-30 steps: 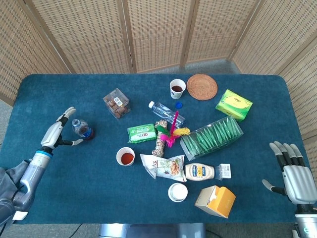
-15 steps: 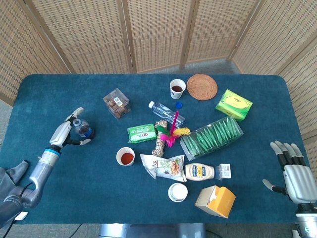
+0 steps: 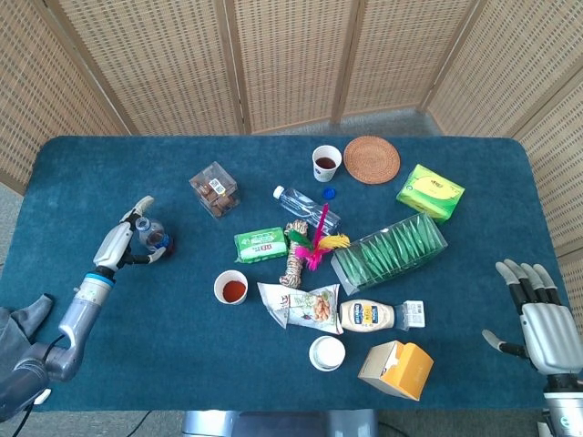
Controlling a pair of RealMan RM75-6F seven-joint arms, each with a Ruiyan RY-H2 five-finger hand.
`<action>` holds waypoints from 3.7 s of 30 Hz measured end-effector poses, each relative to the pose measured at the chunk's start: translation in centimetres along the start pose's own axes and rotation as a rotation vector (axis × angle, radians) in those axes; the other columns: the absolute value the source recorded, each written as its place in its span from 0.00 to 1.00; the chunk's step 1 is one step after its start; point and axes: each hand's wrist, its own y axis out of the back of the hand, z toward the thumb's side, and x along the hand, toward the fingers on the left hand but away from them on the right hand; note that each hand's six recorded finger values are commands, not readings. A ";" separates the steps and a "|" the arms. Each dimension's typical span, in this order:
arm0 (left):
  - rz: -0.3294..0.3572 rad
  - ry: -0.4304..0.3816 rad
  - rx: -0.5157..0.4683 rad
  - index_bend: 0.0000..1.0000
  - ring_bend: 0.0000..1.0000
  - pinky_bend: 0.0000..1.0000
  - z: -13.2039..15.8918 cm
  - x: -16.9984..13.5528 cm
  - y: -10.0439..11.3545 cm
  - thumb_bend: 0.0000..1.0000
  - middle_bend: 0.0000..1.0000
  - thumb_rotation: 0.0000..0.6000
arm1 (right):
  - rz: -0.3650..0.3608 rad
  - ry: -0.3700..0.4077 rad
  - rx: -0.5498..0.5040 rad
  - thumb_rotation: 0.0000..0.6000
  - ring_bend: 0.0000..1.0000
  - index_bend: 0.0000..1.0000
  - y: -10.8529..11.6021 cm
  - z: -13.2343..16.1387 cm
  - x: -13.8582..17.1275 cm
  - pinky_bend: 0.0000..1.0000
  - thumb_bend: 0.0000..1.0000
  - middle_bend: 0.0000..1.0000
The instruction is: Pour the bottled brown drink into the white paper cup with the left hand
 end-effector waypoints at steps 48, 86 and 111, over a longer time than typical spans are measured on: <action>-0.069 -0.234 0.618 0.55 0.26 0.37 6.7 -2.0 2.7 0.49 0.44 1.00 | 0.005 0.005 -0.007 1.00 0.00 0.00 0.0 0.1 0.0 0.00 0.00 0.00; -0.178 -0.335 1.157 0.55 0.27 0.38 16.1 0.1 -3.7 0.50 0.45 1.00 | -0.019 0.015 -0.068 1.00 0.00 0.00 1.3 -0.4 0.4 0.00 0.00 0.00; -0.158 -0.444 1.386 0.56 0.27 0.40 18.1 -0.6 -6.5 0.49 0.45 1.00 | -0.023 0.017 -0.083 1.00 0.00 0.00 1.7 -0.7 0.5 0.00 0.00 0.00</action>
